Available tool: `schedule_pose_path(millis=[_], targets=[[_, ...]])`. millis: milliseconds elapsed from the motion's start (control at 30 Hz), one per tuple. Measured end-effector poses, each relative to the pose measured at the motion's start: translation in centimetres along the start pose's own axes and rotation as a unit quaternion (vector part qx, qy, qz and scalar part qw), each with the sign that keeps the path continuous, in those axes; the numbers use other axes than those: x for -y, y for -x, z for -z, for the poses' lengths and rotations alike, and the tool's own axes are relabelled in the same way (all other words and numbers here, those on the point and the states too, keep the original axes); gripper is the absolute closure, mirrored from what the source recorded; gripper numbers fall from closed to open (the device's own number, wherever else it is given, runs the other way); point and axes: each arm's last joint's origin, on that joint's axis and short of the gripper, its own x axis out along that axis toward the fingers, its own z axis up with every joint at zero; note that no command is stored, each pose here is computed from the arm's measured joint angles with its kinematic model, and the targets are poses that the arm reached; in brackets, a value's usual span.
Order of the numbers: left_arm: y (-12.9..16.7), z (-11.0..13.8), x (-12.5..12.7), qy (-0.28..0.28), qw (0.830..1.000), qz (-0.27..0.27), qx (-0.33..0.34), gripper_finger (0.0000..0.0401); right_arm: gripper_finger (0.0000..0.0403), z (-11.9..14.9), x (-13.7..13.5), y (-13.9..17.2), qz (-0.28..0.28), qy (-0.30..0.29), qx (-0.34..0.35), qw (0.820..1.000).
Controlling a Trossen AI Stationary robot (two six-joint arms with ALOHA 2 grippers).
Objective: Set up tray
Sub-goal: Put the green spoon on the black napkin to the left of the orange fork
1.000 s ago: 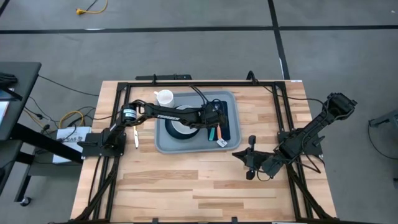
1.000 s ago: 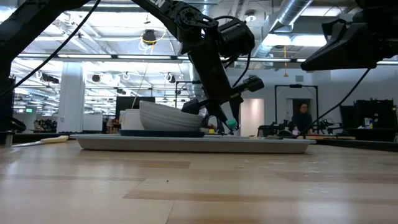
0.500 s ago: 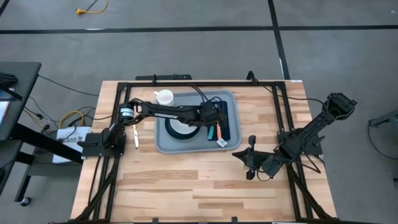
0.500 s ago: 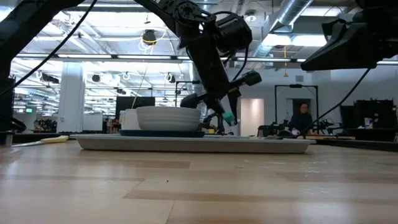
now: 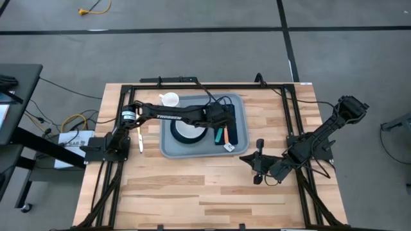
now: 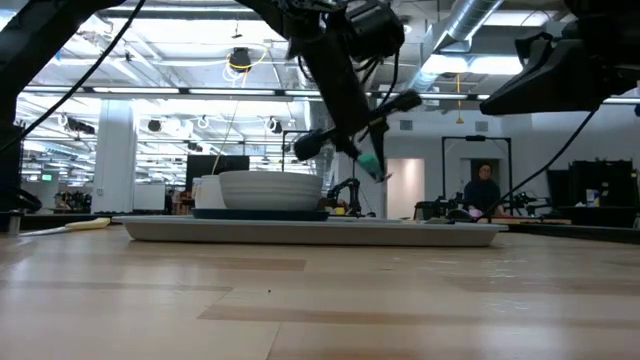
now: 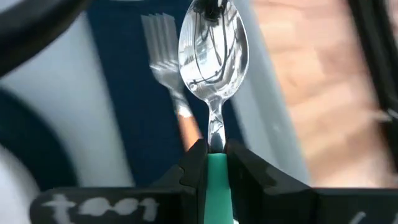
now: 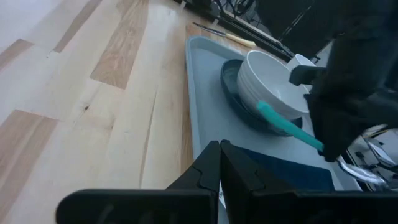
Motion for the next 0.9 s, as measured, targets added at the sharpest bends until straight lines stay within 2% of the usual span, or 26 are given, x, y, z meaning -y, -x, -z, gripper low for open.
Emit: schedule_pose_path(millis=[167,333,433,600,900], targets=[[1.0,-0.6,1.3,-0.029,0.997,0.049,-0.043,0.0364,0.04,0.0,0.0,0.0,-0.001,0.0,0.0,1.0],[1.4,-0.7,1.9,-0.03,0.994,0.076,-0.069,0.0364,0.04,0.0,0.0,0.0,0.0,0.001,0.0,1.0],[1.5,-0.7,1.9,-0.027,0.994,0.078,-0.074,0.0364,0.04,0.0,0.0,0.0,0.001,0.001,0.0,1.0],[1.4,-0.7,1.9,0.019,0.994,0.073,-0.074,0.0364,0.04,0.0,0.1,-0.1,0.004,0.029,-0.002,1.0],[1.4,-0.9,1.5,0.007,0.999,0.04,-0.033,0.0364,0.04,0.0,0.1,-0.1,0.002,0.035,-0.002,0.999]])
